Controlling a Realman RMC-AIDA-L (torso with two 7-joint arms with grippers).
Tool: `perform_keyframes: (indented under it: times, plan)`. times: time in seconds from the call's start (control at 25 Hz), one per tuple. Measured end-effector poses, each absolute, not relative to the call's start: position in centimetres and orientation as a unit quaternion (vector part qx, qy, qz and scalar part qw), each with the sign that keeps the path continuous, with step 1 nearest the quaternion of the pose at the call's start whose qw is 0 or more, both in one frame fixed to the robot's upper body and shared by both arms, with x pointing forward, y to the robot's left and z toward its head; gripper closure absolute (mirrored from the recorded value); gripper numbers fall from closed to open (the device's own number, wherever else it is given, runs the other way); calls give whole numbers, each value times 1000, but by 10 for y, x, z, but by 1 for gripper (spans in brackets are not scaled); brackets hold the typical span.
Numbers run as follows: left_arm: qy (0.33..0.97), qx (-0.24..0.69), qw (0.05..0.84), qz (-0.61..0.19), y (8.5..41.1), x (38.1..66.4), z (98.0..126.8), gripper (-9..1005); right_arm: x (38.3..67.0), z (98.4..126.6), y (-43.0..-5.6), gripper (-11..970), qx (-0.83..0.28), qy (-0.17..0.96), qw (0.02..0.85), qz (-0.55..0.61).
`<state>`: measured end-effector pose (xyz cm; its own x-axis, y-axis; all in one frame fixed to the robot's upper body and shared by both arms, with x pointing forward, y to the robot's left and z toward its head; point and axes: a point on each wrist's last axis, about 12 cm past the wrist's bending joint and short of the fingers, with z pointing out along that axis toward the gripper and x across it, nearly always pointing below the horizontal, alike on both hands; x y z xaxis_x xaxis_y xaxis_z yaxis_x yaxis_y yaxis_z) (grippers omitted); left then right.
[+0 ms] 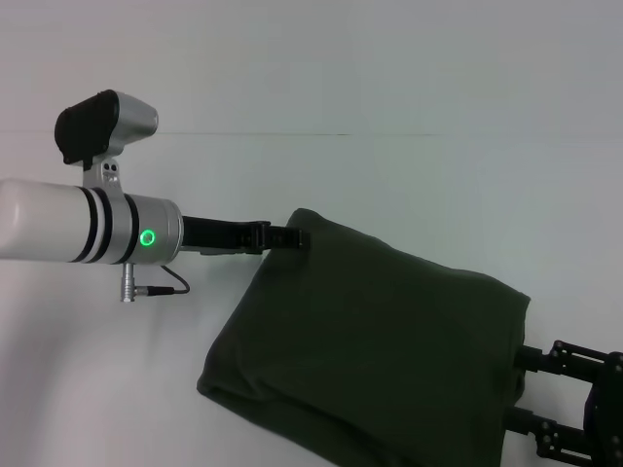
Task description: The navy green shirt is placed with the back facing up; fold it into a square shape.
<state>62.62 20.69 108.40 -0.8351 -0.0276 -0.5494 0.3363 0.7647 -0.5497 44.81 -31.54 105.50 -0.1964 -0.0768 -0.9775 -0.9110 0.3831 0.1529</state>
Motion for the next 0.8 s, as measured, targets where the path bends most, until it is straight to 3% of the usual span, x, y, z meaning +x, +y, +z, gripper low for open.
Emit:
perform_keyframes:
  times: [0.8]
  plan:
    - [902,78,275,-325,199,622,1073,117,451,1056,-314,250,-374,656,508,414]
